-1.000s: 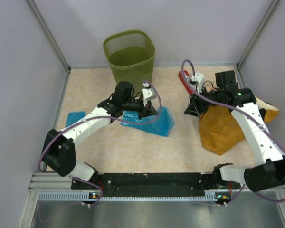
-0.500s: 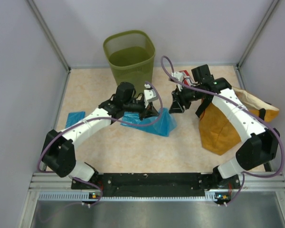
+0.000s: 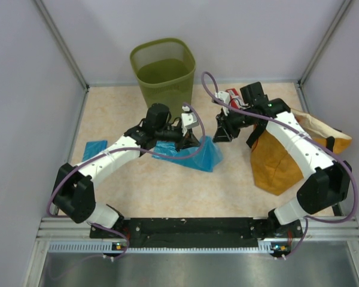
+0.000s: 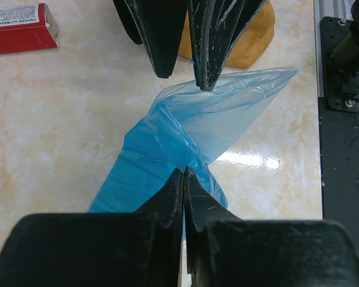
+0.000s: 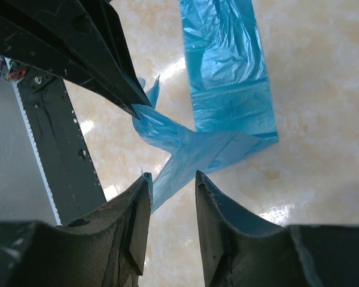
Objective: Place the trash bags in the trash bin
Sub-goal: Unfold the trash bag at the center of the board.
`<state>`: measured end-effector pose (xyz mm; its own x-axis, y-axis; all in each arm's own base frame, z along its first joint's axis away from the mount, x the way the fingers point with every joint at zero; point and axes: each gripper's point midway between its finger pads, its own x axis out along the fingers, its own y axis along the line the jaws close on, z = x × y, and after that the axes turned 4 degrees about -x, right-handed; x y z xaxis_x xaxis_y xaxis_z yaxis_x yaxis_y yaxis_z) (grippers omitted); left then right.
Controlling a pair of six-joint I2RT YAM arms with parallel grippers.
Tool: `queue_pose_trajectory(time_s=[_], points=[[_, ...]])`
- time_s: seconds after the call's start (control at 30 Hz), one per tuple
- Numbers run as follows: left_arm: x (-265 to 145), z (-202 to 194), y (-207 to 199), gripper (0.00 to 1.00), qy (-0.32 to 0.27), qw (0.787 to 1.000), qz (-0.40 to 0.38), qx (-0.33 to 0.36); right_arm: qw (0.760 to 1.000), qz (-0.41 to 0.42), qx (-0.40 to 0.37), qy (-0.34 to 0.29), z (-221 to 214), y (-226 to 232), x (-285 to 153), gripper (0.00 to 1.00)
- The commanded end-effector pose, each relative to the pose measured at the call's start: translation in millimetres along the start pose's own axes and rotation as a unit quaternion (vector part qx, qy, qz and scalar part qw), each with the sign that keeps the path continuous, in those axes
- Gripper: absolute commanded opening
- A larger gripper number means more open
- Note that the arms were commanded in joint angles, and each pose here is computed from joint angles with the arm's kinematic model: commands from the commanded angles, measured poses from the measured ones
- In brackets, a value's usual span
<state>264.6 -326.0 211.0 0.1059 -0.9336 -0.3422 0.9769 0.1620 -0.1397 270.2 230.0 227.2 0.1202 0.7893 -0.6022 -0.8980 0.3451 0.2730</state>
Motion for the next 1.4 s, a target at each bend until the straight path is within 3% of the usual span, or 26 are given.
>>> queue_pose_trajectory(time_s=[0.0,0.73,0.83,1.0,1.3,1.37], points=[[-8,26,-7,0.0,-0.027,0.999,0.0,0.03,1.0,0.001,-0.015,-0.005,2,-2,5,0.35],[-8,24,-12,0.0,-0.026,0.999,-0.013,0.03,0.999,-0.034,-0.03,0.003,2,-14,2,0.34],[-8,24,-12,0.0,-0.026,0.999,-0.015,0.03,0.999,-0.033,-0.03,0.005,1,-15,3,0.26],[-7,22,-11,0.0,-0.023,0.999,-0.011,0.031,0.999,-0.029,-0.031,0.001,3,-13,3,0.01],[-6,22,2,0.0,-0.01,0.999,0.017,0.038,0.999,-0.022,-0.042,-0.01,9,0,-9,0.0],[-6,24,5,0.05,-0.008,0.999,0.021,0.04,0.999,-0.015,-0.04,-0.011,9,5,-11,0.0]])
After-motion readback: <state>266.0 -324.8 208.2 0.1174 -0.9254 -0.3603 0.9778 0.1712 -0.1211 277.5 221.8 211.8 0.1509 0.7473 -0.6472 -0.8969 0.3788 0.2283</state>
